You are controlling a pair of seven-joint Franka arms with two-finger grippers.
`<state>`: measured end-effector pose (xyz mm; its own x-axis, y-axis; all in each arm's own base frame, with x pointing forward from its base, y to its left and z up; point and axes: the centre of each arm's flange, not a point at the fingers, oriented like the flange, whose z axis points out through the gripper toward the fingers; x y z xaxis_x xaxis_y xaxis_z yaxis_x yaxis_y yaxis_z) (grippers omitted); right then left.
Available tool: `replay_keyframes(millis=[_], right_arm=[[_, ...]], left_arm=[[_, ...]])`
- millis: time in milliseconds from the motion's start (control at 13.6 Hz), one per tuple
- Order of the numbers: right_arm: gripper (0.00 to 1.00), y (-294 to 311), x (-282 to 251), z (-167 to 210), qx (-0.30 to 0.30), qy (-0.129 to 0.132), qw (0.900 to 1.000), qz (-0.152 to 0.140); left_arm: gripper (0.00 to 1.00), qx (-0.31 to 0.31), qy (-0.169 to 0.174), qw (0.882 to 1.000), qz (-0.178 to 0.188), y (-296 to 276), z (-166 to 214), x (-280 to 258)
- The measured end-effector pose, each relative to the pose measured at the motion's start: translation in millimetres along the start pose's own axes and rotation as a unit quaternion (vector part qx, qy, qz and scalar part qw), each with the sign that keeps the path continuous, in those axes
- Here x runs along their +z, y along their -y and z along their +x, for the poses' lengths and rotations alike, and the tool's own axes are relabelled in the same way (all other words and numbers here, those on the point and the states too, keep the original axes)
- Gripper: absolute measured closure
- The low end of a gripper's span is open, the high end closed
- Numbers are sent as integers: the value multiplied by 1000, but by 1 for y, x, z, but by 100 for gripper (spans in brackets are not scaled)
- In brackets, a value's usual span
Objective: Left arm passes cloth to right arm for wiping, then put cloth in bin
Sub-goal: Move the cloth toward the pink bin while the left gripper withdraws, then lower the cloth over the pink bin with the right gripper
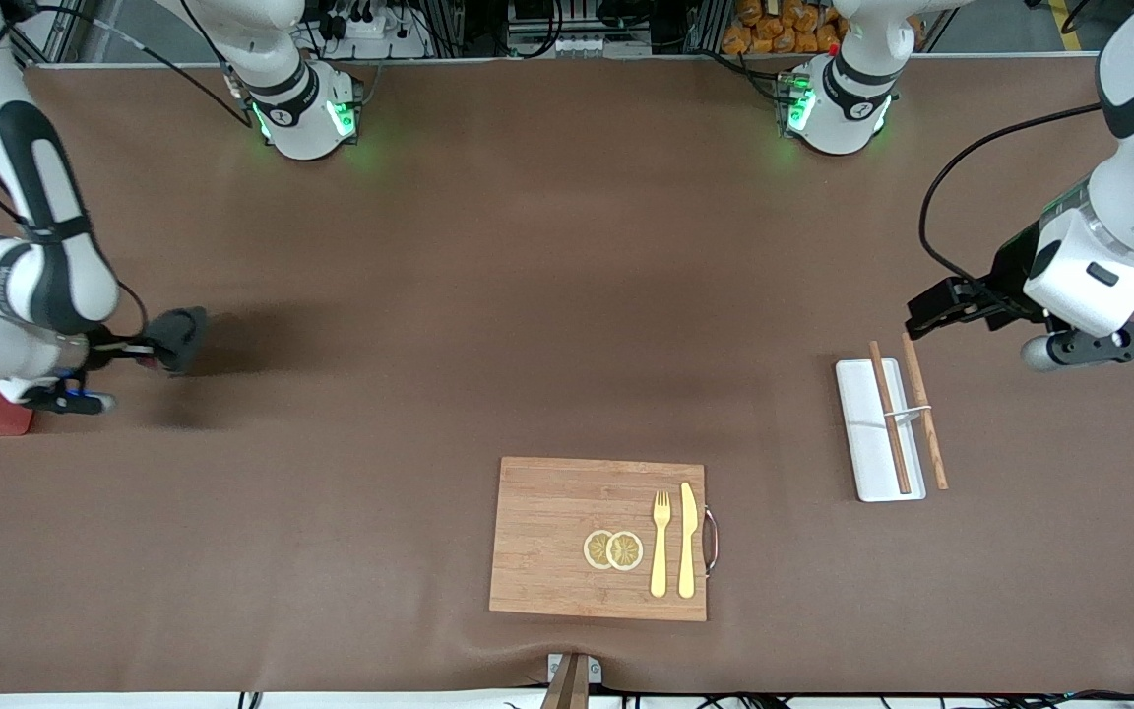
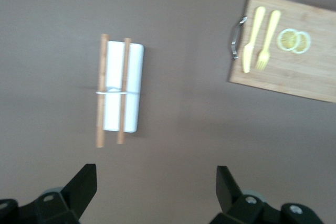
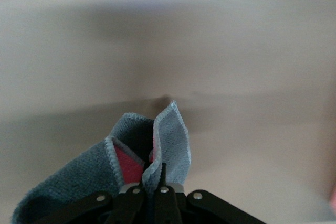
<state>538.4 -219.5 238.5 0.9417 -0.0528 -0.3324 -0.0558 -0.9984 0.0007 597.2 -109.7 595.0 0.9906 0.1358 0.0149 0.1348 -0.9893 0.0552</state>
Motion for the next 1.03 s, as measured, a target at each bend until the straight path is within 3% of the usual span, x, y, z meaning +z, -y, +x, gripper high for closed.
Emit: replay_keyframes(millis=[220, 440, 659, 1026], right_arm=[[98, -72, -1, -23, -41, -7, 999, -14], [98, -106, -2, -34, -50, -27, 998, -25], [98, -96, 14, -21, -65, -37, 997, -27], [98, -15, 45, 20, -99, -33, 995, -6]], left_arm=[[0, -2, 1, 1000, 14, 6, -7, -8], [0, -6, -4, 1000, 28, 17, -8, -14], [0, -5, -10, 998, 67, 22, -15, -22], [0, -2, -2, 997, 82, 48, -22, -22]])
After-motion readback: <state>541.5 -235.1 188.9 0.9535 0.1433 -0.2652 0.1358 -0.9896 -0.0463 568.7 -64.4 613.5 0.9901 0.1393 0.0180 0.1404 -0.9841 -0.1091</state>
